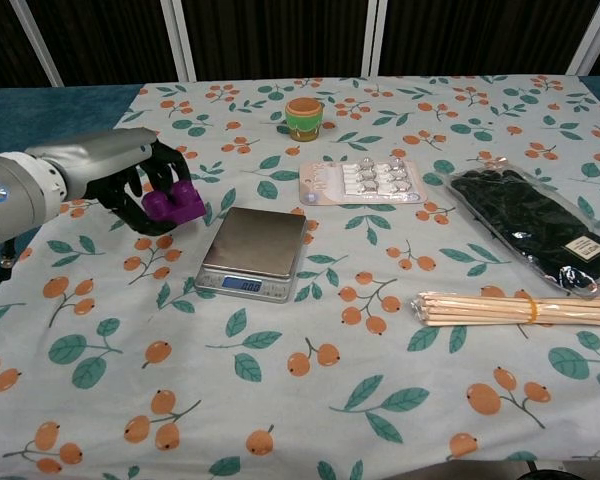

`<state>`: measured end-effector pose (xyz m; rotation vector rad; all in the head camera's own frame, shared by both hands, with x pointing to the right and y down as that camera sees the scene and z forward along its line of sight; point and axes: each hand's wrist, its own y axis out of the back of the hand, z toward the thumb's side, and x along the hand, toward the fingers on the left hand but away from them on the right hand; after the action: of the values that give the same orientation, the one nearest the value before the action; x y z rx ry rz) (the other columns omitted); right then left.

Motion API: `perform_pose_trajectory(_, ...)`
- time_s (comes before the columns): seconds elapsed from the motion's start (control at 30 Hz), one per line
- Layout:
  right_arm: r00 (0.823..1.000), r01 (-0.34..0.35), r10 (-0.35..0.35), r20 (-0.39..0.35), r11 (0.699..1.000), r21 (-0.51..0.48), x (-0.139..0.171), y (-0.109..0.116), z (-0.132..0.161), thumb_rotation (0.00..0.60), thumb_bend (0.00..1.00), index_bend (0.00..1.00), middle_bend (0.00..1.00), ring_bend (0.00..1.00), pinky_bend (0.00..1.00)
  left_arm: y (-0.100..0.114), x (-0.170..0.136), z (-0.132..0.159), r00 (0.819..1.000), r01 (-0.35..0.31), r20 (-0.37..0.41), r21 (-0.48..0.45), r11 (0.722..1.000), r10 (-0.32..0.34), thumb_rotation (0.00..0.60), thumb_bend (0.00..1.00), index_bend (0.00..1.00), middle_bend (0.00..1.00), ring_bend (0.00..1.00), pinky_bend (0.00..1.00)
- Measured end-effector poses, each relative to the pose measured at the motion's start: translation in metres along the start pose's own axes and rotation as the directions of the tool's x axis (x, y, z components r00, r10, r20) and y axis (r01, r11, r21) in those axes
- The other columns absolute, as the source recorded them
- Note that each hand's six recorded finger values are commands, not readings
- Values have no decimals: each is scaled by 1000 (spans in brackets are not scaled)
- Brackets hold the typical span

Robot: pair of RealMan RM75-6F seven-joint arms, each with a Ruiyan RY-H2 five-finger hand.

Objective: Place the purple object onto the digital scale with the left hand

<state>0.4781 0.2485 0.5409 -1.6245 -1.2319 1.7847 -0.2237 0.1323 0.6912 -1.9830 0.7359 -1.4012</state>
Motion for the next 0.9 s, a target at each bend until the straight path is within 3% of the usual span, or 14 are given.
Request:
perform_pose_trajectory(0.23, 1000, 0, 0, 1, 1000, 0, 0, 0, 0, 600, 85, 11, 10, 159, 191, 9, 3, 23, 993, -51, 105, 15, 999, 49, 600, 422, 430, 508, 288, 343)
perform_pose_trajectory(0.57, 1000, 4, -4, 3, 1000, -4, 0, 1, -1, 600, 85, 11, 10, 159, 191, -11, 22, 51, 983, -1, 183, 72, 997, -12, 600, 413, 417, 501, 288, 342)
perform_pose_trajectory(0.73, 1000, 0, 0, 1, 1000, -1, 0, 0, -1, 600, 85, 11, 16, 159, 190, -18, 24, 59, 979, 12, 199, 102, 995, -32, 600, 285, 339, 456, 275, 338)
perform_pose_trajectory(0.8, 1000, 0, 0, 0, 1000, 0, 0, 1, -1, 600, 85, 12, 23, 160, 191, -19, 24, 60, 979, 5, 203, 136, 991, -33, 600, 192, 293, 407, 258, 336)
perform_pose_trajectory(0.9, 1000, -1, 1, -1, 1000, -1, 0, 0, -1, 600, 85, 12, 24, 160, 190, -19, 23, 60, 979, -10, 202, 187, 982, -29, 600, 129, 260, 346, 233, 324)
